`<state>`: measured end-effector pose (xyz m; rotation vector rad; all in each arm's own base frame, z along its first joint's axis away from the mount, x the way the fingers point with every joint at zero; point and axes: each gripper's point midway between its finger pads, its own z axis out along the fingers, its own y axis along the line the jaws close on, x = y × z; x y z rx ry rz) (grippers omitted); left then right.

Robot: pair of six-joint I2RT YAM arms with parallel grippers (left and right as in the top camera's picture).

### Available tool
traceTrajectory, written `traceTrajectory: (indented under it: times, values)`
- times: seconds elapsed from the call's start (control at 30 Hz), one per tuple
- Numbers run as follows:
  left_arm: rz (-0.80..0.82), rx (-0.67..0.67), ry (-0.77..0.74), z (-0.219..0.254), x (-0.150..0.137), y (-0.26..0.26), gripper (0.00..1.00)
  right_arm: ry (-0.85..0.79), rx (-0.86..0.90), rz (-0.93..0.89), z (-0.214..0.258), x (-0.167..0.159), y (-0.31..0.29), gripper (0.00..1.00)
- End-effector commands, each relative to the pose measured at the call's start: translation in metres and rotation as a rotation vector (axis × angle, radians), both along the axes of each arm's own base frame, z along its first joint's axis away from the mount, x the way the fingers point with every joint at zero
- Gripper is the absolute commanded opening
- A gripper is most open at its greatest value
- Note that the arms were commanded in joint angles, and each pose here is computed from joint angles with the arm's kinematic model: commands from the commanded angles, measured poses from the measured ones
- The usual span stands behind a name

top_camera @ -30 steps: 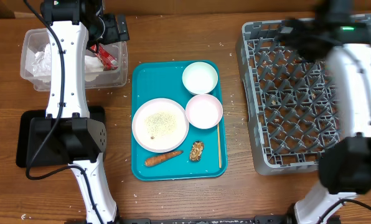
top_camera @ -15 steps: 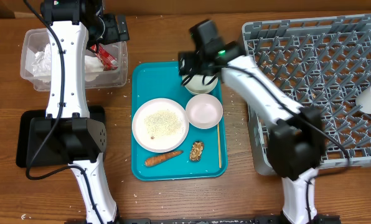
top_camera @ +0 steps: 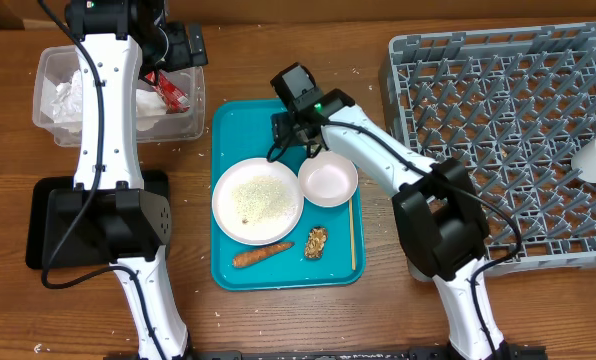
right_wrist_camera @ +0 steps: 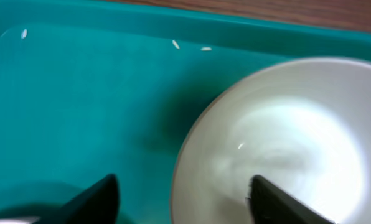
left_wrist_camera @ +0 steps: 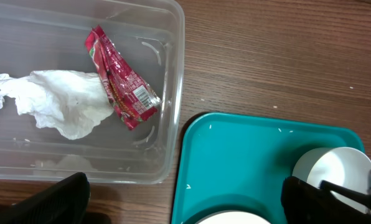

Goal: Sort waste into correct bins and load items into the dishwasher
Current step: 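Move the right gripper back to the white bowl on the tray, then grasp the white bowl with the right gripper and lift it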

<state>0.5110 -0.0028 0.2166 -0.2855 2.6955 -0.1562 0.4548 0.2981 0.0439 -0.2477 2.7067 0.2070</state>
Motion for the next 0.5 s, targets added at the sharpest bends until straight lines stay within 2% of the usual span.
traceTrajectory:
  times: [0.0, 0.23, 0.4, 0.47]
  values:
    - [0.003, -0.001, -0.015, 0.004, 0.002, -0.003, 1.0, -0.017, -0.043, -0.01, -0.008, 0.003, -0.002, 0.59]
    - [0.003, -0.001, -0.015, 0.004, 0.002, -0.003, 1.0, -0.027, -0.032, -0.003, 0.001, 0.002, 0.004, 0.31]
    - [0.003, -0.001, -0.015, 0.004, 0.002, -0.003, 1.0, -0.07, 0.001, -0.007, 0.045, 0.01, 0.01, 0.08]
    - [0.003, -0.001, -0.015, 0.004, 0.002, -0.003, 1.0, -0.087, 0.013, -0.014, 0.067, 0.014, 0.009, 0.04]
